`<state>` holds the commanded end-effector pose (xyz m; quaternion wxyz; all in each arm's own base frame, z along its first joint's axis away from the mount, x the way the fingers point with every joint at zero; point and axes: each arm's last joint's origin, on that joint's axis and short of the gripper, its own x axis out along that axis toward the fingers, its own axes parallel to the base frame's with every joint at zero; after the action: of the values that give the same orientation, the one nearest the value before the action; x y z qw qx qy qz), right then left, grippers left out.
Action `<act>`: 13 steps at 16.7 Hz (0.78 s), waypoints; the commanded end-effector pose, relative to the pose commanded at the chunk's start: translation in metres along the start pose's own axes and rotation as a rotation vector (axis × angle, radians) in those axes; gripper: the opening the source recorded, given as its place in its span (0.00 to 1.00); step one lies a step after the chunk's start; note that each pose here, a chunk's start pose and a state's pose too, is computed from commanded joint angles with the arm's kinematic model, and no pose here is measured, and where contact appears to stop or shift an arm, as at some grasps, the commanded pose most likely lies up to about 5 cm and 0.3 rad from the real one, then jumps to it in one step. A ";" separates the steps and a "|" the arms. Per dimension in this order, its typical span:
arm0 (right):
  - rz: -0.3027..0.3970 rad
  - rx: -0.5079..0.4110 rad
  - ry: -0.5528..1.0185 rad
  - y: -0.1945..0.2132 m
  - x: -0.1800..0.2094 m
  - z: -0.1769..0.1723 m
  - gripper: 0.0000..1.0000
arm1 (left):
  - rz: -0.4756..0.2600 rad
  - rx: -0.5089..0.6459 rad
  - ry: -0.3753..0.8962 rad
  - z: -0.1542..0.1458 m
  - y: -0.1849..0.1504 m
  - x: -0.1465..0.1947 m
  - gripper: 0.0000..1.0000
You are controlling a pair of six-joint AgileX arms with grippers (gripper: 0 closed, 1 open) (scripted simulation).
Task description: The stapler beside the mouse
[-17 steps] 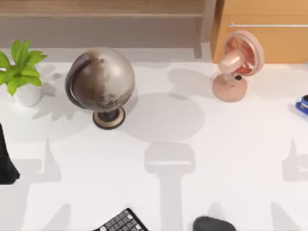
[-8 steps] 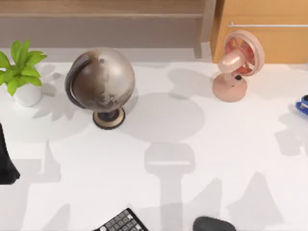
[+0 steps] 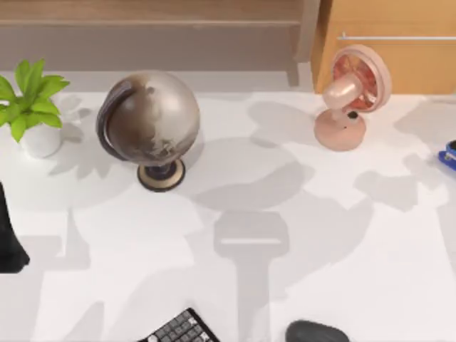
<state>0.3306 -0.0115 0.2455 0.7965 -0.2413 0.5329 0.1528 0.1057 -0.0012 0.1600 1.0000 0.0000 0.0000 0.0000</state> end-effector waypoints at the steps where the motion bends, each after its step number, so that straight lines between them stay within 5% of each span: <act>1: 0.036 -0.030 0.051 -0.008 0.015 0.009 1.00 | 0.000 0.000 0.000 0.000 0.000 0.000 1.00; 8: 0.235 -0.181 0.277 -0.035 0.101 0.040 1.00 | 0.000 0.000 0.000 0.000 0.000 0.000 1.00; 13: 0.263 -0.199 0.300 -0.037 0.112 0.042 1.00 | 0.000 0.000 0.000 0.000 0.000 0.000 1.00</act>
<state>0.4242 -0.0209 0.1637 0.6537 -0.2674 0.6546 0.2696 0.1057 -0.0012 0.1600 1.0000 0.0000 0.0000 0.0000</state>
